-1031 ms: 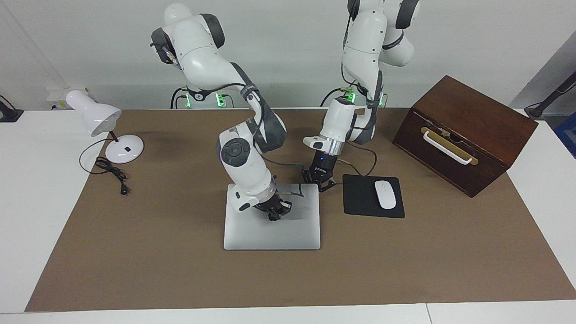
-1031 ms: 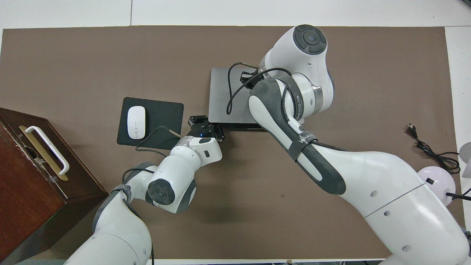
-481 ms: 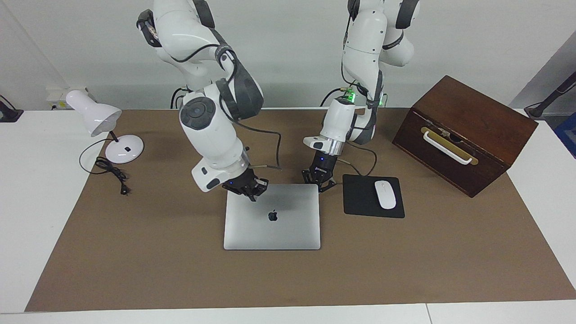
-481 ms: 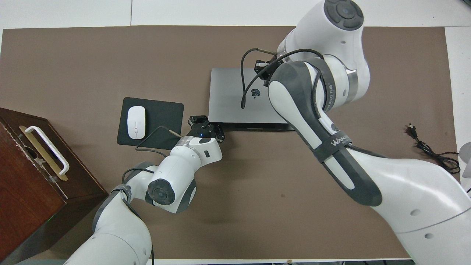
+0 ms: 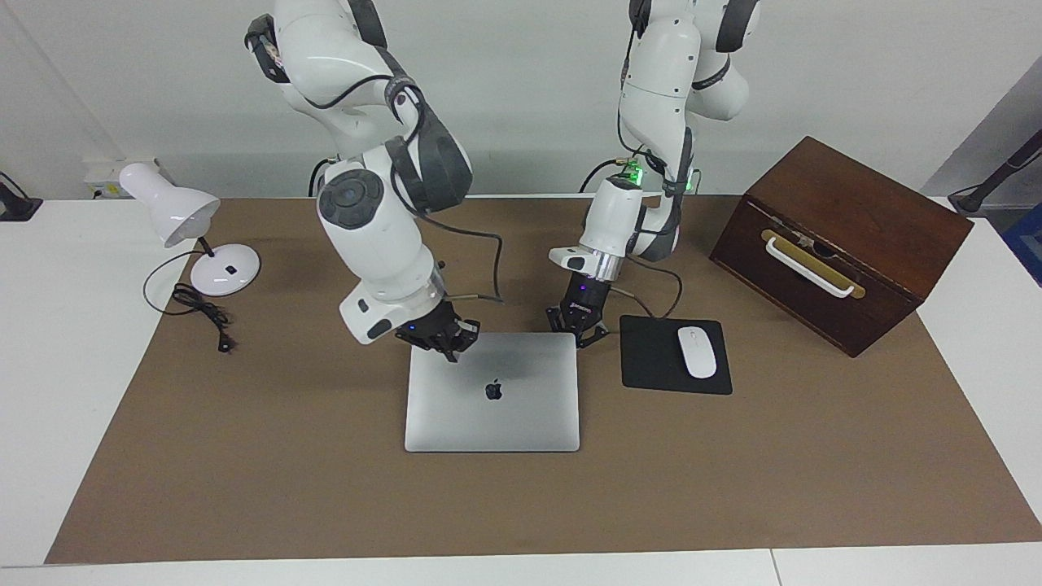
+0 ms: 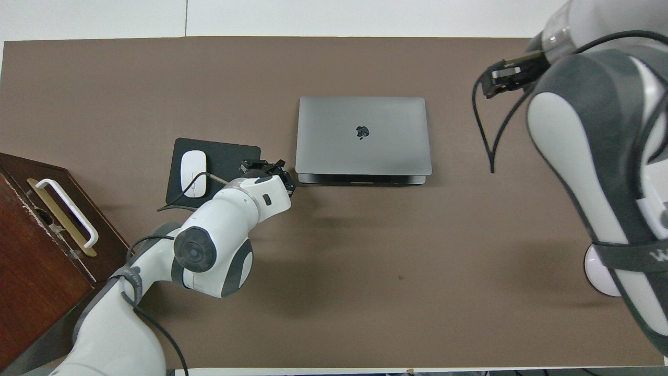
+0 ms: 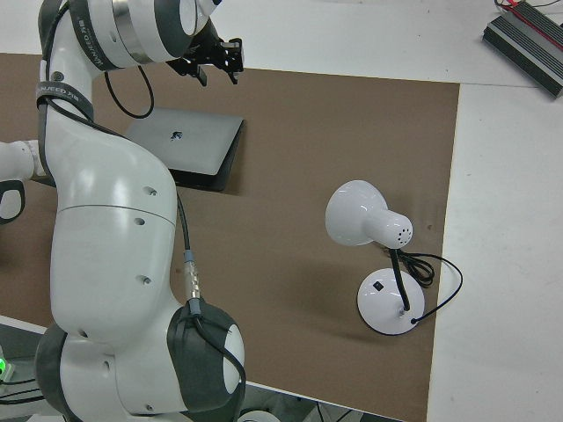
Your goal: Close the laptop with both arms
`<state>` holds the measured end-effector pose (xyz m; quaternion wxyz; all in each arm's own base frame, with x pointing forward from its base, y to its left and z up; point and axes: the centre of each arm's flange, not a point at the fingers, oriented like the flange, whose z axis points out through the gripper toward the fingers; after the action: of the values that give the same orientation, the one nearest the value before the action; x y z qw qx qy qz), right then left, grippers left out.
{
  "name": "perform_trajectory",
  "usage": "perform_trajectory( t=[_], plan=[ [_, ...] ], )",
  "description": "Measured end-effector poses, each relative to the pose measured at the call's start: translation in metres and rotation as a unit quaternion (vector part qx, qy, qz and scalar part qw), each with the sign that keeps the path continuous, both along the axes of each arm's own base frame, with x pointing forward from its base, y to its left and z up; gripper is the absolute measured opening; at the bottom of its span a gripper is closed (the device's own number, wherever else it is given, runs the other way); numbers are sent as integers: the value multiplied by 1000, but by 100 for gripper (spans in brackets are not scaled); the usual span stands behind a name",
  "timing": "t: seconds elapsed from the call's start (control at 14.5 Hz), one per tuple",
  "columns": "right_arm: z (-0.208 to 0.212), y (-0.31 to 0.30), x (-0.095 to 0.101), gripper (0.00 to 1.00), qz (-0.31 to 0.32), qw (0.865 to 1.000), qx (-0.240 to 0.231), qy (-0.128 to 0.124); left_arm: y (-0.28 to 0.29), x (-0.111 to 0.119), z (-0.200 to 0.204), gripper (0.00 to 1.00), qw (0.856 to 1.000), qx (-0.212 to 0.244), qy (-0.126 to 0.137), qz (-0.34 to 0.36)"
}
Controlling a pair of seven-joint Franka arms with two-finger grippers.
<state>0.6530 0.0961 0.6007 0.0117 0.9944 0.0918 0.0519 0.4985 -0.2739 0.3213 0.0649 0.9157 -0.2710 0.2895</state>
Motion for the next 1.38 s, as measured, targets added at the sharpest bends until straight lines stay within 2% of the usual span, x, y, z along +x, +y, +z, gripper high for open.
perform_trajectory(
  t=[0.14,0.21,0.34,0.41,0.48,0.62,0.76,0.96,1.24,1.31,1.38],
  plan=[
    [26,-26,-8,92,55,998,-35,-17,14,0,44,1,1000,-3,26,6],
    [37,-35,-13,100,92,993,-62,-25,22,-2,65,1,999,-2,44,8],
    [62,-51,-21,100,168,980,-99,-42,41,1,106,1,995,4,99,17],
    [72,-59,-28,100,179,977,-104,-45,56,6,131,1,992,7,126,25],
    [75,-68,-38,100,168,981,-96,-37,74,11,157,1,989,6,144,38],
    [60,-92,-61,100,119,992,-51,-5,117,20,206,1,983,5,174,66],
    [41,-117,-83,100,76,996,-29,25,159,25,255,16,977,19,192,90],
    [26,-132,-103,100,22,998,-18,57,208,27,306,50,970,26,203,133],
    [28,-127,-110,100,-20,998,-14,66,265,30,345,95,956,26,218,195],
    [28,-125,-111,100,-30,997,-14,65,276,34,353,100,954,27,218,206],
    [29,-120,-111,100,-41,997,-13,64,285,38,357,100,952,28,215,216]
  ],
)
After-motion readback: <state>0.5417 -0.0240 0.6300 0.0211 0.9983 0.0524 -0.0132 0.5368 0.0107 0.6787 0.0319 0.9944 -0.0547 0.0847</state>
